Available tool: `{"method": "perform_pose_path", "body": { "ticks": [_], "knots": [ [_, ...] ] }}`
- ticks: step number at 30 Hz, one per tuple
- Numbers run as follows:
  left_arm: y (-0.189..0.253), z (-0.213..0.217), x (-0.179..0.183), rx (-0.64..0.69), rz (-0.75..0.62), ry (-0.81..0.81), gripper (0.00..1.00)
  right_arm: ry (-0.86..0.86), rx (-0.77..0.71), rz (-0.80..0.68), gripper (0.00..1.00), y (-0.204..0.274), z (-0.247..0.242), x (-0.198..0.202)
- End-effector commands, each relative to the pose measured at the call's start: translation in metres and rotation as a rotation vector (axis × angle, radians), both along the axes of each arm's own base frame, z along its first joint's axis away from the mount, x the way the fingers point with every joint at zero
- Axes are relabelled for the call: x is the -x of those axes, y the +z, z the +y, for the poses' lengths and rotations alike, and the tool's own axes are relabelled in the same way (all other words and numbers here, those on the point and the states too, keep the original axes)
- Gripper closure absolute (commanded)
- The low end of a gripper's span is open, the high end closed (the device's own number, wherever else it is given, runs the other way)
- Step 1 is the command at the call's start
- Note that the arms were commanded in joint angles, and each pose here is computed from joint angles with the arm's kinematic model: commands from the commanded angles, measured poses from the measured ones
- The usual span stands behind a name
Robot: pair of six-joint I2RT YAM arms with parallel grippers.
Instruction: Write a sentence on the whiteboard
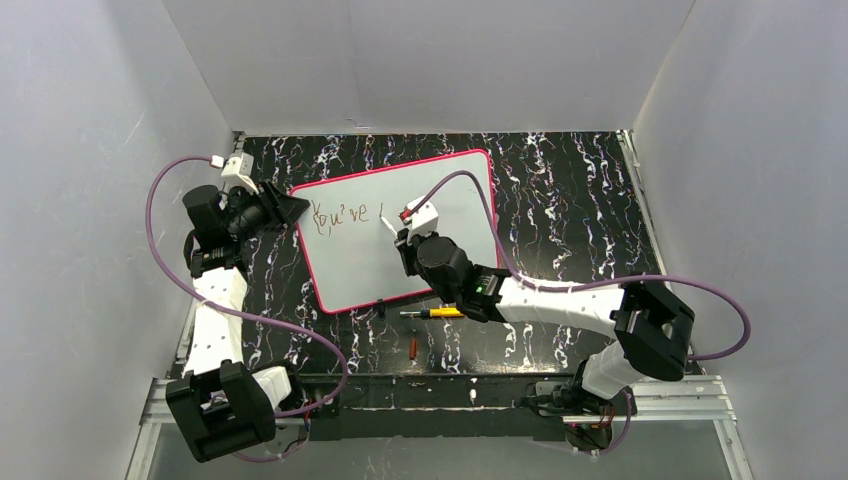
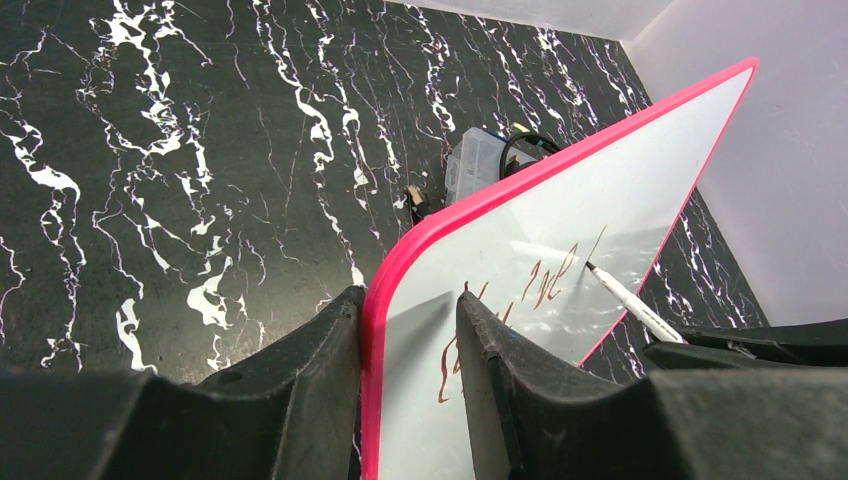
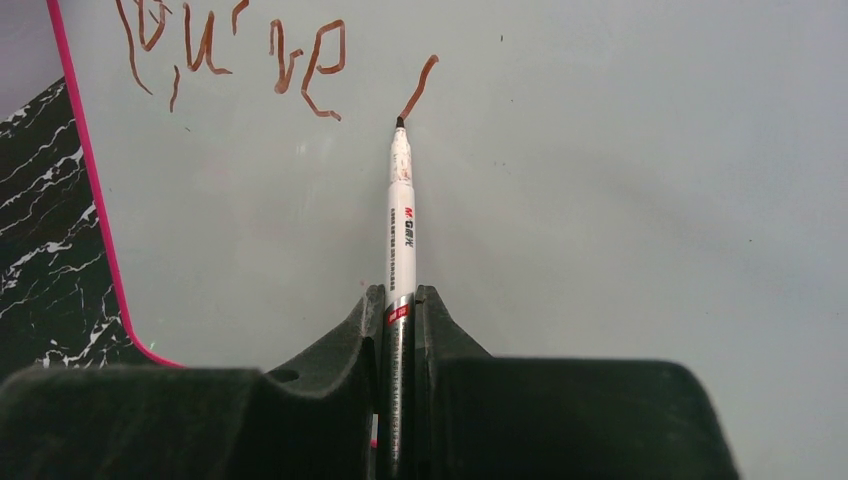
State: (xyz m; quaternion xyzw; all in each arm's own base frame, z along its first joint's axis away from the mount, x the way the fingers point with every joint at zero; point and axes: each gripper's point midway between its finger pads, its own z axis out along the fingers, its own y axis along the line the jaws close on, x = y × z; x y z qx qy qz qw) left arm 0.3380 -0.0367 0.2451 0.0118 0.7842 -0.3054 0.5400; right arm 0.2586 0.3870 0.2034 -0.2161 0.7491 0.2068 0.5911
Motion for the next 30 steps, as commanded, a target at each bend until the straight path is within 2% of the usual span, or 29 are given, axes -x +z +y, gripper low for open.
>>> {"method": "perform_pose_path", "body": {
  "ticks": [1, 7, 12, 20, 30],
  "knots": [
    [0.013, -0.008, 0.007, -0.004, -0.037, -0.042, 0.64, -0.011, -0.025, -0.015, 0.99, 0.014, -0.006, 0.002],
    [0.012, -0.008, 0.007, -0.005, -0.037, -0.042, 0.64, -0.013, -0.117, -0.087, 0.99, 0.049, -0.008, 0.002],
    [0.012, -0.008, 0.007, -0.005, -0.036, -0.041, 0.64, -0.045, -0.119, -0.132, 0.99, 0.062, -0.007, -0.007],
    [0.011, -0.008, 0.007, -0.004, -0.034, -0.041, 0.64, -0.062, -0.093, -0.159, 0.99, 0.064, 0.002, -0.016],
    [0.012, -0.008, 0.007, -0.003, -0.036, -0.043, 0.64, -0.096, -0.056, -0.127, 0.99, 0.047, 0.001, -0.025]
  ]
}}
